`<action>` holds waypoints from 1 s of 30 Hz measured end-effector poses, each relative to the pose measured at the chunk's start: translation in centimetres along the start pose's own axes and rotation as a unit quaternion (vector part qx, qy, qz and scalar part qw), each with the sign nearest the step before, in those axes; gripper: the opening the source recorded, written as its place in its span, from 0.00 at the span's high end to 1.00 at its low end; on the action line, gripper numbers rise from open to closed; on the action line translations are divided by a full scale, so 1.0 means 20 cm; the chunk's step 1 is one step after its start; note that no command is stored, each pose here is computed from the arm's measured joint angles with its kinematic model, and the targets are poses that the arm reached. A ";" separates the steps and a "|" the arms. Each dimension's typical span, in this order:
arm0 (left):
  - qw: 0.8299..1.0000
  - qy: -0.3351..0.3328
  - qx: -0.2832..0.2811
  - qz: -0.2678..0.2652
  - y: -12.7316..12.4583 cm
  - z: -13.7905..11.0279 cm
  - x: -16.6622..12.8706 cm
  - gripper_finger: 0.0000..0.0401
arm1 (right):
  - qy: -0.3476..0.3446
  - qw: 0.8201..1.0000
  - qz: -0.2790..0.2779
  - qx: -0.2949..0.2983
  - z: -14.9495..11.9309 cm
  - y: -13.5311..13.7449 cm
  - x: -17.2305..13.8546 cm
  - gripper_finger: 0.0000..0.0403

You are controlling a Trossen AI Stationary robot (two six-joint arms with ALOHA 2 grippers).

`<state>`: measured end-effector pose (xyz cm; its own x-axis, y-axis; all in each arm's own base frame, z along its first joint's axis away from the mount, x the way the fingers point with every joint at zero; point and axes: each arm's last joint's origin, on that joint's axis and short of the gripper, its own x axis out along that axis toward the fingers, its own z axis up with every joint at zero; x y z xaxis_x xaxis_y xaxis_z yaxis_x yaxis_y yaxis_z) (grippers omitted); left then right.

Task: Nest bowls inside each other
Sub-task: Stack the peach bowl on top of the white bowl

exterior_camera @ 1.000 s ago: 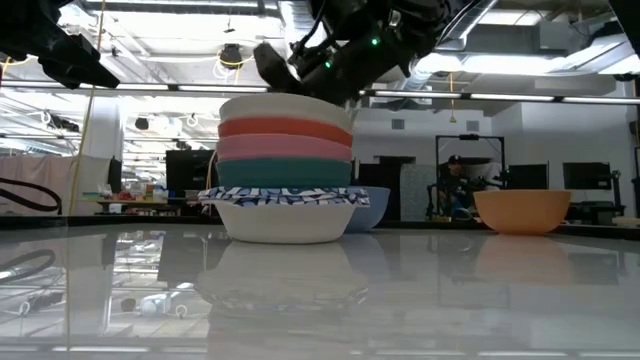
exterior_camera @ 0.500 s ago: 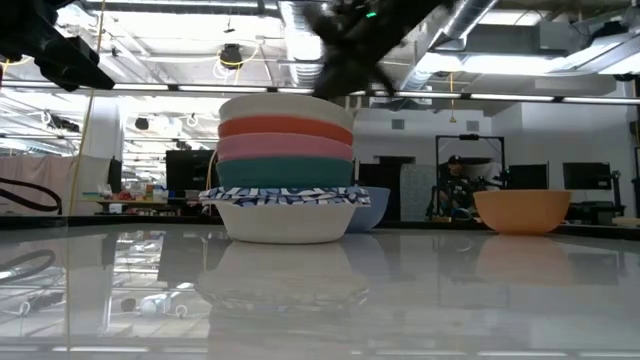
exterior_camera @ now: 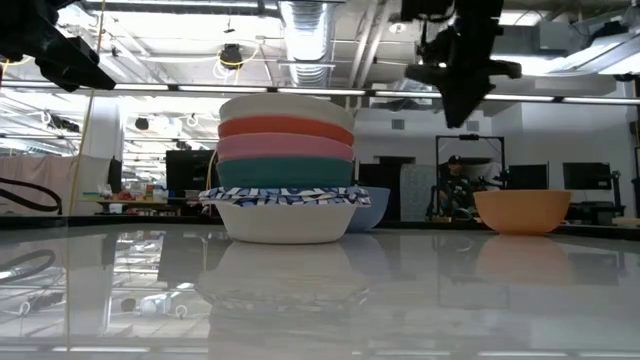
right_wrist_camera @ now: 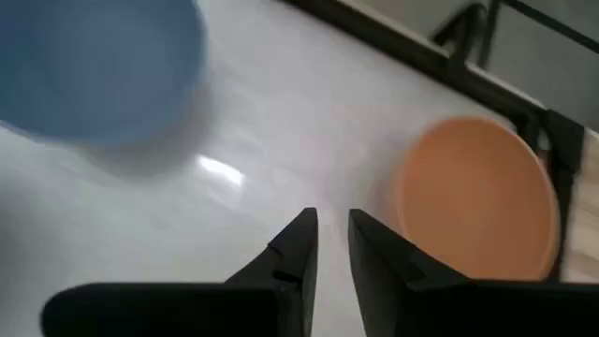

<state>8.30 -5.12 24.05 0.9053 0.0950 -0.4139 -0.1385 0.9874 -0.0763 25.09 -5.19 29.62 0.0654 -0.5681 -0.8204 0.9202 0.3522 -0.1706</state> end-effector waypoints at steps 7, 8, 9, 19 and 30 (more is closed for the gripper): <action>1.000 0.000 0.002 0.000 0.00 0.00 0.00 0.48 | 0.071 0.994 -0.074 -0.037 0.02 -0.03 0.14 0.66; 1.000 0.000 0.002 0.000 0.00 0.00 0.00 0.48 | 0.078 0.992 -0.080 -0.051 0.02 -0.03 0.16 0.64; 1.000 0.000 0.001 0.000 0.00 0.00 0.00 0.48 | 0.091 0.990 -0.084 -0.068 0.03 -0.04 0.19 0.62; 1.000 0.005 -0.007 0.004 0.00 -0.01 0.00 0.48 | 0.155 0.979 -0.088 -0.100 0.14 -0.21 0.29 0.48; 1.000 0.011 -0.018 0.008 0.01 -0.01 0.00 0.48 | 0.163 0.971 -0.080 -0.155 0.15 -0.29 0.36 0.47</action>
<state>8.15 -4.97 23.77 0.8935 0.1080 -0.4359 -0.1684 0.9804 -0.1023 21.39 -13.48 26.42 -0.2409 -0.3859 -0.8905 0.7443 0.5154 -0.4247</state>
